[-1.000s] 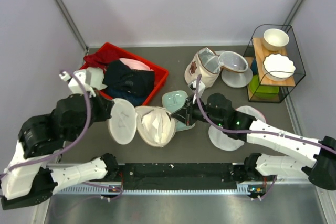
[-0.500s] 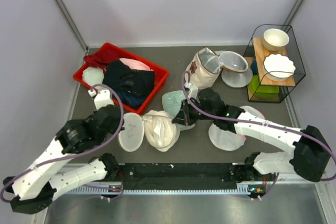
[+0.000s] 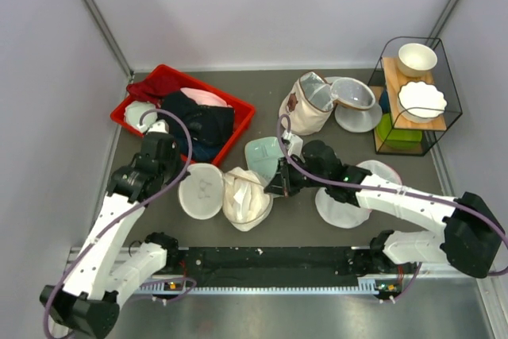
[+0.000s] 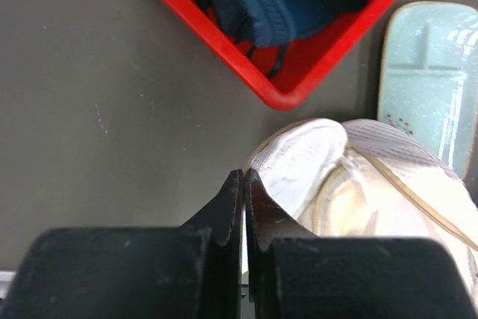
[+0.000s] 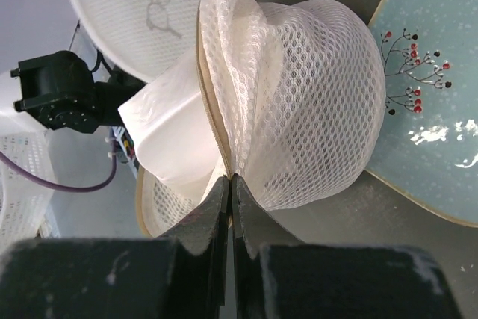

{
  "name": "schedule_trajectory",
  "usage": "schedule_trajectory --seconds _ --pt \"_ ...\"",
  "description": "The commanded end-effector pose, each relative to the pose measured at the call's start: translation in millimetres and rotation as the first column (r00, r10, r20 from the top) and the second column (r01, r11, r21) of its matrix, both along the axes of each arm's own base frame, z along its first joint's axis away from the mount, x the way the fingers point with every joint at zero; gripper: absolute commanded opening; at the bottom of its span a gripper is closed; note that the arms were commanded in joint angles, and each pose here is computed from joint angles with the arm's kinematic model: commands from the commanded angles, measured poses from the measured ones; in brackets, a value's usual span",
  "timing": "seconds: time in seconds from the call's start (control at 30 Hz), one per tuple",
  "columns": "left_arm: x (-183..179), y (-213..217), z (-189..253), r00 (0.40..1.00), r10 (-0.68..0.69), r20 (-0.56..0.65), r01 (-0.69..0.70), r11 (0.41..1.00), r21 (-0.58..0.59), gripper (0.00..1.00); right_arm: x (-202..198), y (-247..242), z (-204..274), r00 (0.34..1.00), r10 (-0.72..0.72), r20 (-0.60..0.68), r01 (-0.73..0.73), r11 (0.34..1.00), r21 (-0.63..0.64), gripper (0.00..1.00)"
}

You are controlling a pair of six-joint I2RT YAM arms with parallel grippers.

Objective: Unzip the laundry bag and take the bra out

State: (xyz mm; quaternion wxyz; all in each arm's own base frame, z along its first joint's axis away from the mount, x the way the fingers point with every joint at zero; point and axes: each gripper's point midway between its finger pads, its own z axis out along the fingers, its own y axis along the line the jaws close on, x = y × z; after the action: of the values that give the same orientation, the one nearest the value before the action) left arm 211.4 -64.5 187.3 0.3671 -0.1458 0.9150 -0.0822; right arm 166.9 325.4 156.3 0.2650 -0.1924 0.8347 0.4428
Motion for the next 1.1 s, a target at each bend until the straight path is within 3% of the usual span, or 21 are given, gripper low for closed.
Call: schedule_trajectory --seconds 0.0,0.07,0.13,0.2,0.37,0.57,0.73,0.9,1.07 --pt "21 1 -19 1.0 -0.012 0.0 0.012 0.999 -0.051 0.04 3 7 12 1.0 0.003 0.02 -0.004 0.997 0.074 0.0" --pt "21 3 -22 1.0 -0.002 -0.014 0.001 0.998 -0.059 0.15 3 10 12 1.0 0.01 0.011 -0.011 0.996 0.088 0.0" --pt "19 6 -12 1.0 -0.001 -0.001 0.001 0.999 -0.048 0.56 3 13 15 1.0 0.013 0.011 -0.014 0.995 0.101 0.0" --pt "16 6 14 0.999 -0.02 0.04 0.022 0.999 -0.046 0.74 4 15 16 1.0 0.015 0.008 -0.016 0.994 0.107 0.0" --pt "7 -5 71 0.987 -0.074 0.141 0.083 0.995 -0.056 0.79 13 18 29 0.999 -0.015 0.029 0.011 0.992 0.127 0.0" --pt "-11 -52 72 0.976 -0.187 0.115 0.189 0.982 -0.012 0.77 29 23 52 0.995 -0.082 0.057 0.072 0.984 0.162 0.0" --pt "-30 -117 42 0.905 -0.422 0.043 0.424 0.897 -0.123 0.78 33 25 60 0.993 -0.105 0.055 0.094 0.979 0.181 0.0" --pt "-34 -148 17 0.876 -0.482 0.028 0.479 0.861 -0.171 0.81 34 22 53 0.992 -0.122 0.043 0.114 0.981 0.157 0.0" --pt "-34 -158 -18 0.867 -0.496 -0.057 0.483 0.862 -0.154 0.77 35 19 46 0.991 -0.134 0.03 0.129 0.982 0.138 0.0"
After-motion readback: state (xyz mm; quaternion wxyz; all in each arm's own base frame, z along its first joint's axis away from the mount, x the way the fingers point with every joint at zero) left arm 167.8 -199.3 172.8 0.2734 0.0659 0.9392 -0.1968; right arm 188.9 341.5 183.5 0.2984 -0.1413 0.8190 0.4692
